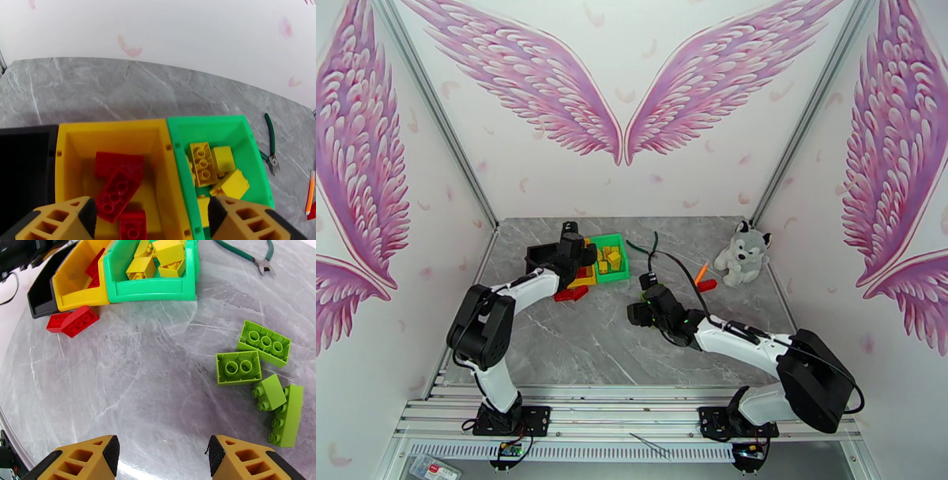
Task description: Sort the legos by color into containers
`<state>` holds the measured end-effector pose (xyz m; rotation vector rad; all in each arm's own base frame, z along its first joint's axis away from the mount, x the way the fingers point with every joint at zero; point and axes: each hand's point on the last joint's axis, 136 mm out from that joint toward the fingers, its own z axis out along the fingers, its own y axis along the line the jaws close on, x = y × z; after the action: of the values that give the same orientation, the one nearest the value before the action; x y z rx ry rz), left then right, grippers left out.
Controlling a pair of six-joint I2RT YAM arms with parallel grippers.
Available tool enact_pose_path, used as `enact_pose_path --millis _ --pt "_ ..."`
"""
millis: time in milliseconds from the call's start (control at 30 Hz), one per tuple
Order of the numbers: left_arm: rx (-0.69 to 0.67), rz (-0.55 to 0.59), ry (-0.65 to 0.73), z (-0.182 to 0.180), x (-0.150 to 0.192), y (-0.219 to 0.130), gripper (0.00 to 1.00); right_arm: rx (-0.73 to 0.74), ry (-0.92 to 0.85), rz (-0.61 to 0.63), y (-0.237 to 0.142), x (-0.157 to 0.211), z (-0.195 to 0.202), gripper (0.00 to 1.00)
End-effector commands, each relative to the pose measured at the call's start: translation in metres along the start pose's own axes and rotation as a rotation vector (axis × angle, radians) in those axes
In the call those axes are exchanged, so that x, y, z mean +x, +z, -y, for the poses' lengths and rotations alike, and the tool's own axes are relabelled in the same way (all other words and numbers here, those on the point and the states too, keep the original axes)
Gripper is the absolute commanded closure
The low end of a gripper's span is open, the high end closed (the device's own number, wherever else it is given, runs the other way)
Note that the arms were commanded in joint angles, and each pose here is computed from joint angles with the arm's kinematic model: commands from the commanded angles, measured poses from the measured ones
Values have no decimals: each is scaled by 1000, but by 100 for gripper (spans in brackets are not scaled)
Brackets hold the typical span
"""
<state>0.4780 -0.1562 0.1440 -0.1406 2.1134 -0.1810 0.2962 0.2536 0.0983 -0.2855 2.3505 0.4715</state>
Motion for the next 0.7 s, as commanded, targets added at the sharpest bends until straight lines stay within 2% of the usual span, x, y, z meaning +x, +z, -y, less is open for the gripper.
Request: enact_pose_path --millis 0,200,367,667 --pt "35 10 4 1 2 -23 20 -46 9 -10 10 -4 -11 34" --pt "52 -62 -14 -13 41 -45 20 -109 18 -34 20 -6 -26 35" --pt "70 -127 -42 -23 76 -58 25 -139 22 -42 26 -8 -34 36" --pt "121 -236 -31 -20 117 -53 30 -173 19 -52 29 -9 -45 37"
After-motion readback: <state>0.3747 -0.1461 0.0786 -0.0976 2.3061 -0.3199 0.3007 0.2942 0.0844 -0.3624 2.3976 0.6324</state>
